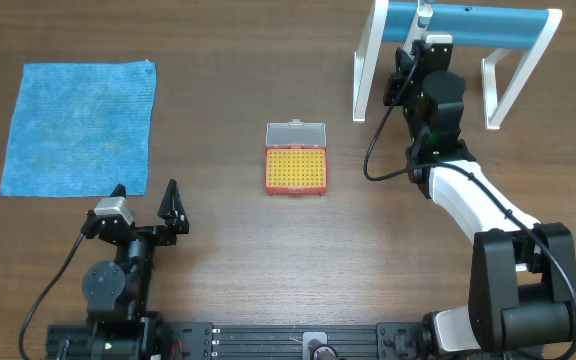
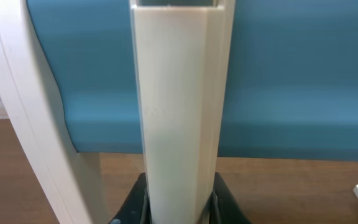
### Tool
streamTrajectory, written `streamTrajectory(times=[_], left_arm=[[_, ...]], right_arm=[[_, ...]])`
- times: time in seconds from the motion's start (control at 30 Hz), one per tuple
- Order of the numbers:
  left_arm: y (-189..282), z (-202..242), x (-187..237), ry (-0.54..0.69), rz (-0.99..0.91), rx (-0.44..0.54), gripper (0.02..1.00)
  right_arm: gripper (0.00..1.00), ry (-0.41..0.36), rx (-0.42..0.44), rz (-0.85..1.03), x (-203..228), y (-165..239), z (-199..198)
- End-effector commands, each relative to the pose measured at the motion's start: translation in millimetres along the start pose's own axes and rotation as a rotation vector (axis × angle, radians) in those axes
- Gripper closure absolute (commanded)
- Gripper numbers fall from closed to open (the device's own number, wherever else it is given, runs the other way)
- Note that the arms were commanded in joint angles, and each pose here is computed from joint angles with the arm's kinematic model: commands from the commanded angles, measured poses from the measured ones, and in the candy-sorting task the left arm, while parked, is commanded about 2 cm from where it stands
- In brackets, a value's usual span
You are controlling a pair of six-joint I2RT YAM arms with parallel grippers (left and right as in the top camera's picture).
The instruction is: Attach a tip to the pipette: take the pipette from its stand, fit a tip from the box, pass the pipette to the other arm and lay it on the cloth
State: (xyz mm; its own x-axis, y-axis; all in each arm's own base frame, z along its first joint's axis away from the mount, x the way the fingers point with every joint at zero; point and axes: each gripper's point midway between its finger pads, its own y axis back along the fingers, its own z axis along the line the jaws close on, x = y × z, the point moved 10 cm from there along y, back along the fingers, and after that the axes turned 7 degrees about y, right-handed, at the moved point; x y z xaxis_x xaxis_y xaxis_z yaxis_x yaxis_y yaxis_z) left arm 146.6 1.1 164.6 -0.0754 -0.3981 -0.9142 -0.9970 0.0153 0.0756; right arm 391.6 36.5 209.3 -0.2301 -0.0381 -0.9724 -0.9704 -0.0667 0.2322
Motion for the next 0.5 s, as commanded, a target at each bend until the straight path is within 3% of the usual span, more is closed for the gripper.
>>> streamTrajectory(times=[0.03, 0.33, 0.5], left_arm=[[0.2, 0.7, 0.7, -0.013, -0.002, -0.008, 0.031], [0.2, 0.6, 0.7, -0.013, -0.001, -0.007, 0.031], [0.2, 0.6, 0.7, -0.013, -0.001, -0.007, 0.034]], right_arm=[[0.919, -0.002, 0.008, -0.016, -6.2, -3.3, -1.5], [0.923, 0.0, 0.007, 0.047, -12.6, 12.3, -2.1], [0.921, -0.001, 0.009, -0.011, -33.9, 27.0, -3.2]])
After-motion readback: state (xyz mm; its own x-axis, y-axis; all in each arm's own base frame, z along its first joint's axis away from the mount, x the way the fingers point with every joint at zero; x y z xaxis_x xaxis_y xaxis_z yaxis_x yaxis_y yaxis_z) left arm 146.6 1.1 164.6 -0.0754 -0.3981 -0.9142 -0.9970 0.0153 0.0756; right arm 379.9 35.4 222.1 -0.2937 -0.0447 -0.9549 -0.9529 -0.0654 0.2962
